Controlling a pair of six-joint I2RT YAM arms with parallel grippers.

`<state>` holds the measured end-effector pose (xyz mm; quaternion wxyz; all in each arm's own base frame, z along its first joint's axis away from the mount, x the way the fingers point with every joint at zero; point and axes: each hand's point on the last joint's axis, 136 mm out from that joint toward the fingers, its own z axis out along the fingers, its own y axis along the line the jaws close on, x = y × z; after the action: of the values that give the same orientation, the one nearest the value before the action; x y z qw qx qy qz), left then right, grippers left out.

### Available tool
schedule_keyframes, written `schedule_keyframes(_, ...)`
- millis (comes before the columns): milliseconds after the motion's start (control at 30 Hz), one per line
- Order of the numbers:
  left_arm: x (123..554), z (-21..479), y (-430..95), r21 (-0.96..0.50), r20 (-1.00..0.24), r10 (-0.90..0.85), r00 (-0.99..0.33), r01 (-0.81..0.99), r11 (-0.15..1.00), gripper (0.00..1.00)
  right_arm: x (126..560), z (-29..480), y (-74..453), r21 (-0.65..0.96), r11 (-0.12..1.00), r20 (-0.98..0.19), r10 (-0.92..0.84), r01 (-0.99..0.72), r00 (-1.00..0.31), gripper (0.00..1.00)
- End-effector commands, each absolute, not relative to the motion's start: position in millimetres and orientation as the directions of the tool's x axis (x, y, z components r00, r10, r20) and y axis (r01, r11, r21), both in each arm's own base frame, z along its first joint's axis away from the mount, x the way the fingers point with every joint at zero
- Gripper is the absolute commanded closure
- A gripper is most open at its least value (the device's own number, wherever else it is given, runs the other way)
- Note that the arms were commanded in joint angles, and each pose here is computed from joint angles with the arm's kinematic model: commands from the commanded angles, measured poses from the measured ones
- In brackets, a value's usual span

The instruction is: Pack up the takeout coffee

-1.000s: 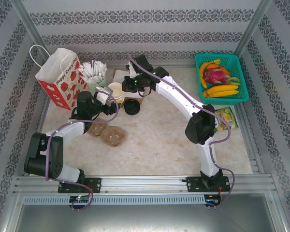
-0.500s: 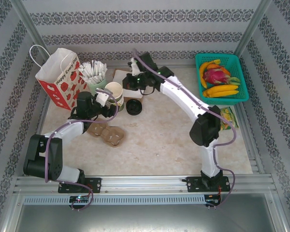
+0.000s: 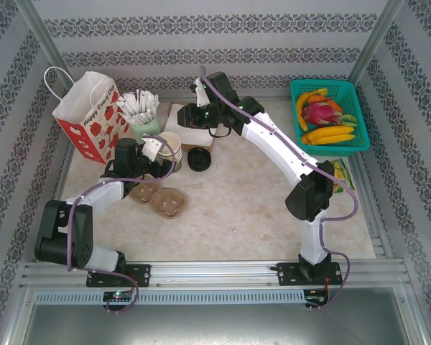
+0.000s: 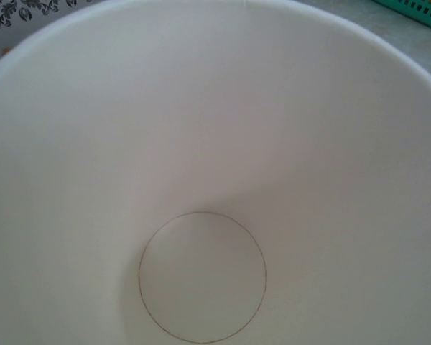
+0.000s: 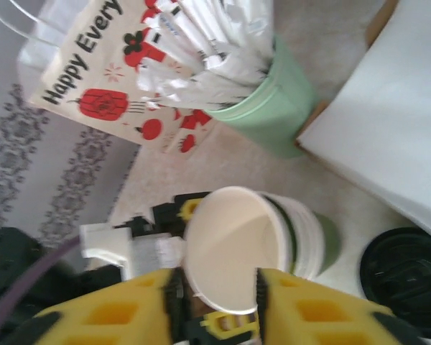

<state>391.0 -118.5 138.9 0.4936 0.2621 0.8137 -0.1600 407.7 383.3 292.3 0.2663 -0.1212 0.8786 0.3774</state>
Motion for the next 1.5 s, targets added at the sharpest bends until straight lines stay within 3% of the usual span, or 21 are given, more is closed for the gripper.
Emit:
schedule_keyframes(0, 390, 150, -119, -0.005, -0.902, 0.254, -0.348, 0.597, 0.802, 0.20, 408, 261, 378, 0.535, 0.752, -0.534, -0.052, -0.385, -0.844, 0.57)
schedule_keyframes(500, 390, 149, -121, -0.005, -0.901, 0.261, -0.346, 0.611, 0.792, 0.20, 409, 207, 406, 0.433, 0.802, -0.468, -0.189, -0.411, -0.863, 0.59)
schedule_keyframes(833, 390, 148, -121, -0.006, -0.898, 0.264, -0.351, 0.612, 0.791, 0.20, 409, 205, 413, 0.407, 0.801, -0.486, -0.216, -0.438, -0.847, 0.81)
schedule_keyframes(1133, 389, 150, -122, -0.012, -0.899, 0.262, -0.351, 0.617, 0.787, 0.20, 411, 195, 408, 0.366, 0.823, -0.479, -0.233, -0.434, -0.846, 0.71)
schedule_keyframes(1333, 389, 149, -122, -0.010, -0.898, 0.265, -0.351, 0.619, 0.786, 0.20, 411, 190, 413, 0.373, 0.819, -0.470, -0.239, -0.437, -0.849, 0.75)
schedule_keyframes(1467, 389, 146, -122, -0.012, -0.891, 0.273, -0.363, 0.620, 0.784, 0.20, 411, 195, 415, 0.366, 0.814, -0.490, -0.243, -0.451, -0.837, 0.85)
